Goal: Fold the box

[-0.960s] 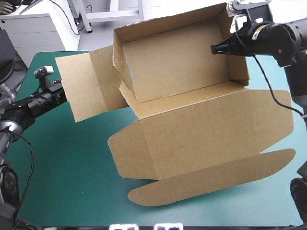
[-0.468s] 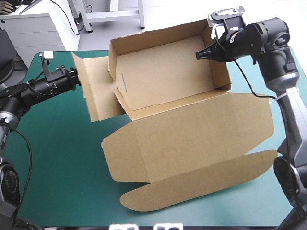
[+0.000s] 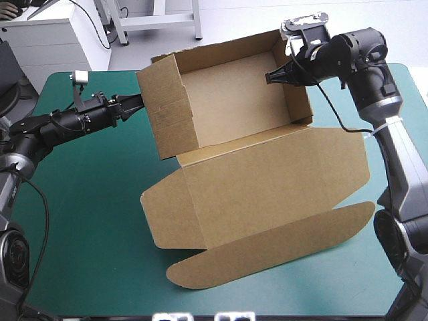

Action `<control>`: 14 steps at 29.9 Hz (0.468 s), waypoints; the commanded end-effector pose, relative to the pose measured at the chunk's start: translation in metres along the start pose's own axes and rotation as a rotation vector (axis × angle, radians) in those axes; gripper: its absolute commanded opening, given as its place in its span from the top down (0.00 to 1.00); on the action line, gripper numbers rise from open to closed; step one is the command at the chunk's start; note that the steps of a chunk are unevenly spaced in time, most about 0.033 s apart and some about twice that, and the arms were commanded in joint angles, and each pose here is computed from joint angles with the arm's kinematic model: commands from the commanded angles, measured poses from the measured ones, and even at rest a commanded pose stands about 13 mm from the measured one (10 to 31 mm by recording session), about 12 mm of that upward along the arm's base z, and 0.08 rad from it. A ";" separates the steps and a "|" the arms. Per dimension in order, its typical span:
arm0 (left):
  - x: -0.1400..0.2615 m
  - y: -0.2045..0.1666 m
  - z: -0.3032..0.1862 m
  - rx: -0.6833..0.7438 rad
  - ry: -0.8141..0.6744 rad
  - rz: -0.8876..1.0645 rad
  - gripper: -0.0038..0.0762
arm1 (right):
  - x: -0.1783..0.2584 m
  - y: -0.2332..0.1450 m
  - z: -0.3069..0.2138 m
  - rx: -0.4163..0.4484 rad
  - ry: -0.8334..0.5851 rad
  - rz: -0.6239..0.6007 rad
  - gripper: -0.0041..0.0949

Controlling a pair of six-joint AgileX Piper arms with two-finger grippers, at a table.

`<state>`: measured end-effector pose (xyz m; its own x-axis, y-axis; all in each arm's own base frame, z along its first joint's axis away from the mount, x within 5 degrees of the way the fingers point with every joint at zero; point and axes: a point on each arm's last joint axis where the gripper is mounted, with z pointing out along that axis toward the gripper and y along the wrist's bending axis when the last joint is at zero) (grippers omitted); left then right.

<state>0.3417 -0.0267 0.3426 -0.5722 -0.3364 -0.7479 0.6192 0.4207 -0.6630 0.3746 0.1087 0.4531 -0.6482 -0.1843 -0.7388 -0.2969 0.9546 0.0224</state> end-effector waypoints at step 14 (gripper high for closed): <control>-0.024 -0.067 -0.017 0.190 -0.102 0.013 0.49 | -0.016 0.000 -0.030 0.007 -0.173 -0.018 0.98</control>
<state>0.3246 -0.0272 0.3666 -0.5719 -0.3660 -0.7342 0.6147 0.4015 -0.6789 0.3769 0.1087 0.4547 -0.6195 -0.2021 -0.7585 -0.3084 0.9512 -0.0015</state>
